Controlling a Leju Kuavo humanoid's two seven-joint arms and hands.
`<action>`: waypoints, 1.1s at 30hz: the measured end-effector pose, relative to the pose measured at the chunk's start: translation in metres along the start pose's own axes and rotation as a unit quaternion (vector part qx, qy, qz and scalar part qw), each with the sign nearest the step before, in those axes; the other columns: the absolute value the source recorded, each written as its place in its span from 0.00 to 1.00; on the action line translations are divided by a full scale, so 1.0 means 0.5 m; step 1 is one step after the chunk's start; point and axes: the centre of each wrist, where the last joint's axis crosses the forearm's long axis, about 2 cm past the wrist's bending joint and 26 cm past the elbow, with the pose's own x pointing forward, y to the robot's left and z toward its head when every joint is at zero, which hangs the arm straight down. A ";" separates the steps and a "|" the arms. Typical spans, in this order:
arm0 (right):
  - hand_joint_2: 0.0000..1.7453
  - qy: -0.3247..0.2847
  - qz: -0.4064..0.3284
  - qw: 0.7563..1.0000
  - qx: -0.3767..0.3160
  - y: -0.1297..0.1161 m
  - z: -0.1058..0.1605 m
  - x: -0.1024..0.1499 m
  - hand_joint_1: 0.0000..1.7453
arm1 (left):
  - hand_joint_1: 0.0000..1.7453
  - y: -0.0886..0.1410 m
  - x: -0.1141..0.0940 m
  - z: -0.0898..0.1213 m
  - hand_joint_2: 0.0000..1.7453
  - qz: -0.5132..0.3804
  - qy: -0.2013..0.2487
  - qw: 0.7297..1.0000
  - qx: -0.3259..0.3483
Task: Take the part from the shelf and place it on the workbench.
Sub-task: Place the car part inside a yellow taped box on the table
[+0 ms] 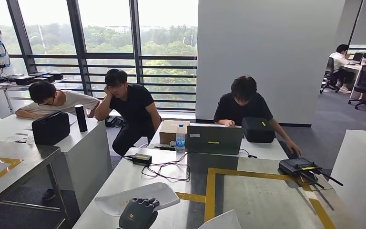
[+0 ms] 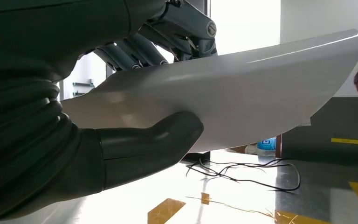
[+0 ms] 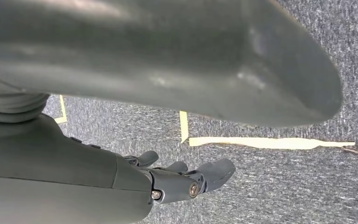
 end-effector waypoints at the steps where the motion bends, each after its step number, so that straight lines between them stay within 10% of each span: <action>1: 0.00 0.001 0.000 1.000 0.000 0.000 0.000 0.000 0.00 | 1.00 -0.001 0.002 0.000 1.00 -0.001 -0.005 1.000 0.003; 10: 0.00 0.005 0.001 1.000 0.001 0.000 0.000 0.000 0.00 | 1.00 -0.017 0.024 0.009 1.00 0.006 -0.050 0.999 -0.002; 14: 0.00 0.004 0.001 1.000 0.002 0.000 0.000 -0.001 0.00 | 0.00 -0.029 0.031 0.019 1.00 0.011 -0.066 0.998 -0.009; 18: 0.00 0.000 0.001 1.000 0.002 0.000 0.000 -0.001 0.00 | 0.00 -0.039 0.034 0.027 1.00 0.014 -0.071 0.997 -0.017; 22: 0.00 -0.003 0.002 1.000 0.002 0.000 0.000 -0.001 0.00 | 0.00 -0.045 0.034 0.032 0.00 0.018 -0.076 0.996 -0.035; 33: 0.00 -0.008 0.002 1.000 0.002 0.000 0.000 -0.002 0.00 | 0.00 -0.050 0.031 0.039 0.00 0.015 -0.064 0.997 -0.026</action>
